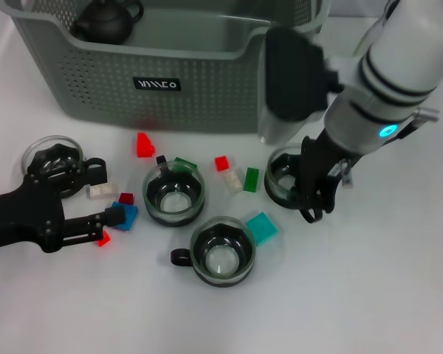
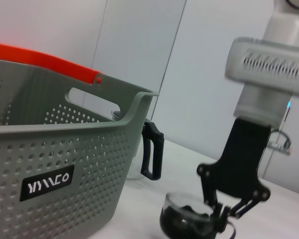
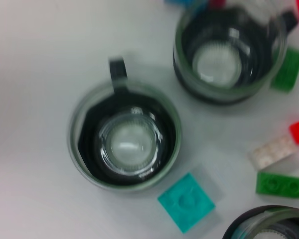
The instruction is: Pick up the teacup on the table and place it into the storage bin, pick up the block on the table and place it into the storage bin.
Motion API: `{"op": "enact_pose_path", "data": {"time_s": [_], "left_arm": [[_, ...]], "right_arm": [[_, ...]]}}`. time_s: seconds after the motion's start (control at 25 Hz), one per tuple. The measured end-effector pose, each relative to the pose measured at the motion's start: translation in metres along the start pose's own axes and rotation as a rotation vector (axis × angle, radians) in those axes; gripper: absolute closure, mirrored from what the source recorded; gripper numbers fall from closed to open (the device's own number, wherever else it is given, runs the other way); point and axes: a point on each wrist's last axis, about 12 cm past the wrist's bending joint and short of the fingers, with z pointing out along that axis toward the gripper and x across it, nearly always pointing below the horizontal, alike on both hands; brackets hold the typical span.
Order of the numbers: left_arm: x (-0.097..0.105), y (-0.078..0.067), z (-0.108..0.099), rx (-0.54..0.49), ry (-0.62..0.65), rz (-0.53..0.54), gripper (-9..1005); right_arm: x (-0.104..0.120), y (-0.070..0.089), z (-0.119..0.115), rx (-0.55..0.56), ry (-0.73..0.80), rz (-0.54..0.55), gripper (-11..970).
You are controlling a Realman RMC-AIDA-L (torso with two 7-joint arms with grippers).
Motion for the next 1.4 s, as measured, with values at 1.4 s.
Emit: {"op": "enact_pose_path", "data": {"time_s": [1.4], "left_arm": [[0.000,0.003,0.005,-0.032,-0.021,-0.014,226]], "right_arm": [[-0.093,-0.113,-0.065,0.457,-0.647,0.457,909]]}}
